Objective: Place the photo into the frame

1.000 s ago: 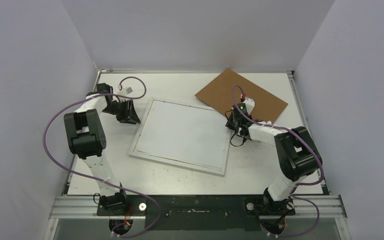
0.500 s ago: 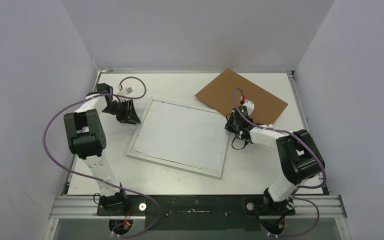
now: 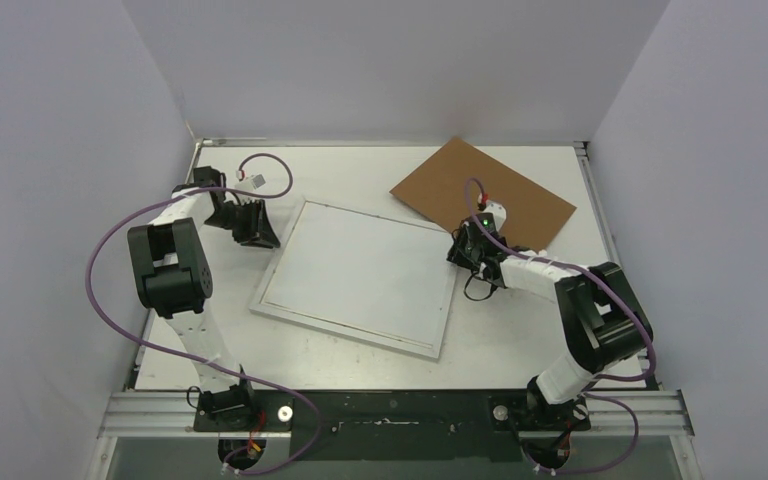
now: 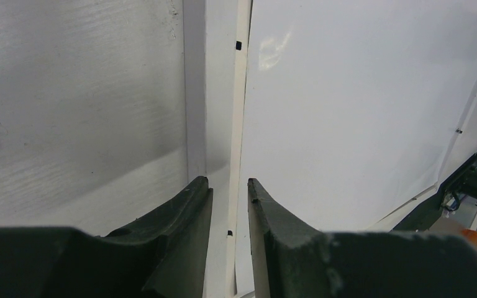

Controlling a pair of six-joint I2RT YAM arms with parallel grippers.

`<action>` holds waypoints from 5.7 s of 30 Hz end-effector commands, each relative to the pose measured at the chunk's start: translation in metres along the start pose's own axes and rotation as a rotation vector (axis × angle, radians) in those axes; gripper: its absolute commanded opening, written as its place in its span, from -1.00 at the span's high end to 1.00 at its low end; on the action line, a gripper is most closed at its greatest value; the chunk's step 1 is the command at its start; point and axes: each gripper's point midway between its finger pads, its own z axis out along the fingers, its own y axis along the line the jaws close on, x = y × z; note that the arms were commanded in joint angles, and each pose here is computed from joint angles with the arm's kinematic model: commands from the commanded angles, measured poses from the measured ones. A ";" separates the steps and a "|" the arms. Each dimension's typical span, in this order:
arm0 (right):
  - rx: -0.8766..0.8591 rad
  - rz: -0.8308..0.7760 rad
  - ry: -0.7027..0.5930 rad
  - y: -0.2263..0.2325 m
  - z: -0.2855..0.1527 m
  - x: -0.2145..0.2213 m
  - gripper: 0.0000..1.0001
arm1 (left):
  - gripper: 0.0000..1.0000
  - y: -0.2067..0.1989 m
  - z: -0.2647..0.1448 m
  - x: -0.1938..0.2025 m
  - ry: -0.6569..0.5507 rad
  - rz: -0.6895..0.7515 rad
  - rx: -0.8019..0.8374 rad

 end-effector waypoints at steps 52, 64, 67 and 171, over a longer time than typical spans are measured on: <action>0.124 0.655 -0.187 -0.138 -0.093 -0.072 -0.83 | 0.37 -0.032 -0.003 0.014 -0.015 0.088 0.079; -0.063 0.891 -0.245 -0.165 -0.047 -0.052 -0.75 | 0.10 -0.014 -0.028 -0.005 -0.059 0.073 0.020; -0.117 0.912 -0.248 -0.161 -0.037 -0.052 -0.66 | 0.07 -0.012 -0.037 -0.011 -0.072 0.075 0.010; -0.648 0.721 -0.504 -0.048 -0.164 -0.216 0.89 | -0.10 -0.055 0.089 -0.132 0.048 1.259 0.199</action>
